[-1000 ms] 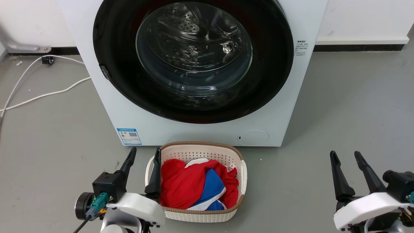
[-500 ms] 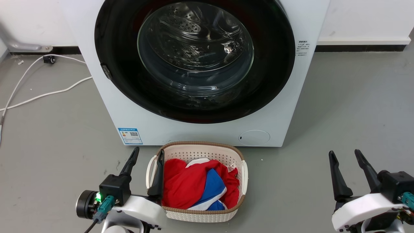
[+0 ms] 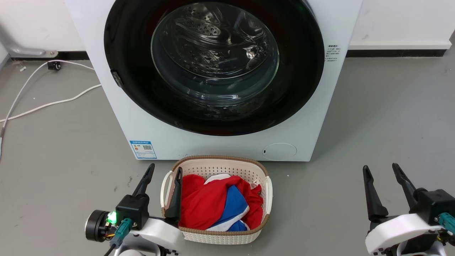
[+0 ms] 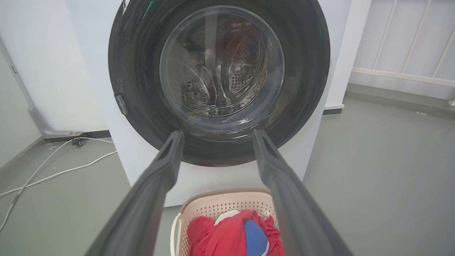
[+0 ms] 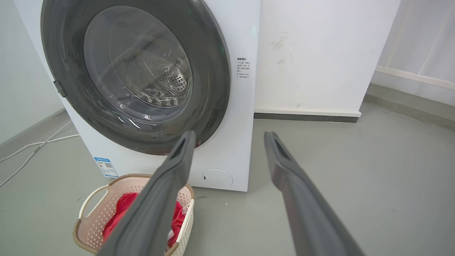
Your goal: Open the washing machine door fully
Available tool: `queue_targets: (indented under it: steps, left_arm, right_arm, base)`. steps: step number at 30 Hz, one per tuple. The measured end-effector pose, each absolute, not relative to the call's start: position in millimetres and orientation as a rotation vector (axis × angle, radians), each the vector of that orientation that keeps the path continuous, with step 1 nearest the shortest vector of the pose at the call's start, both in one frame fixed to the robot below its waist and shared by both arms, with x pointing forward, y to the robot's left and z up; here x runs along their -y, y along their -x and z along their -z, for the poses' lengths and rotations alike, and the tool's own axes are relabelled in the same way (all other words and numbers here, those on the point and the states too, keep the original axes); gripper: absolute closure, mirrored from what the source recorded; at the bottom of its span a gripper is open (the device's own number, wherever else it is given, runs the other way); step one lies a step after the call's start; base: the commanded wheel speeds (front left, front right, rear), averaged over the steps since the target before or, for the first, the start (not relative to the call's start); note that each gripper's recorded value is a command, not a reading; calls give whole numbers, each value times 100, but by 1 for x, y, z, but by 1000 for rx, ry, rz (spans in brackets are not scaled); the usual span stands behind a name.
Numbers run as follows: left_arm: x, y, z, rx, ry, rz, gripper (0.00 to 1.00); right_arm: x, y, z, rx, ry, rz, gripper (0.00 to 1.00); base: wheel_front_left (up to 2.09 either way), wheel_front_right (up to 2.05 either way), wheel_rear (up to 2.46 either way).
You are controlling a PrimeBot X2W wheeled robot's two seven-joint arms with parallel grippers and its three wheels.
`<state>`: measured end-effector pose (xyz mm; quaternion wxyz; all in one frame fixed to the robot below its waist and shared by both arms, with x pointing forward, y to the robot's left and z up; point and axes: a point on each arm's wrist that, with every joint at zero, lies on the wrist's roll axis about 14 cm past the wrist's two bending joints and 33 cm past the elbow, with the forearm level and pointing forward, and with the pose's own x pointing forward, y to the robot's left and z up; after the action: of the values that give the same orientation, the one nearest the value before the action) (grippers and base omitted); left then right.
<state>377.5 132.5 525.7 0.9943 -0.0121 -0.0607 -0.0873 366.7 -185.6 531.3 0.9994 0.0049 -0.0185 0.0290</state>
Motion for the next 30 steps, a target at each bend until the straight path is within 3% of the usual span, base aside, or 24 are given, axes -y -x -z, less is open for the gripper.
queue_targets:
  steps: [30]
  left_arm:
    - [-140,-376,-515,98,23,143,0]
  right_arm:
    - [185,-371,-527,45,-4,-58,0]
  base:
    - [0,0,0]
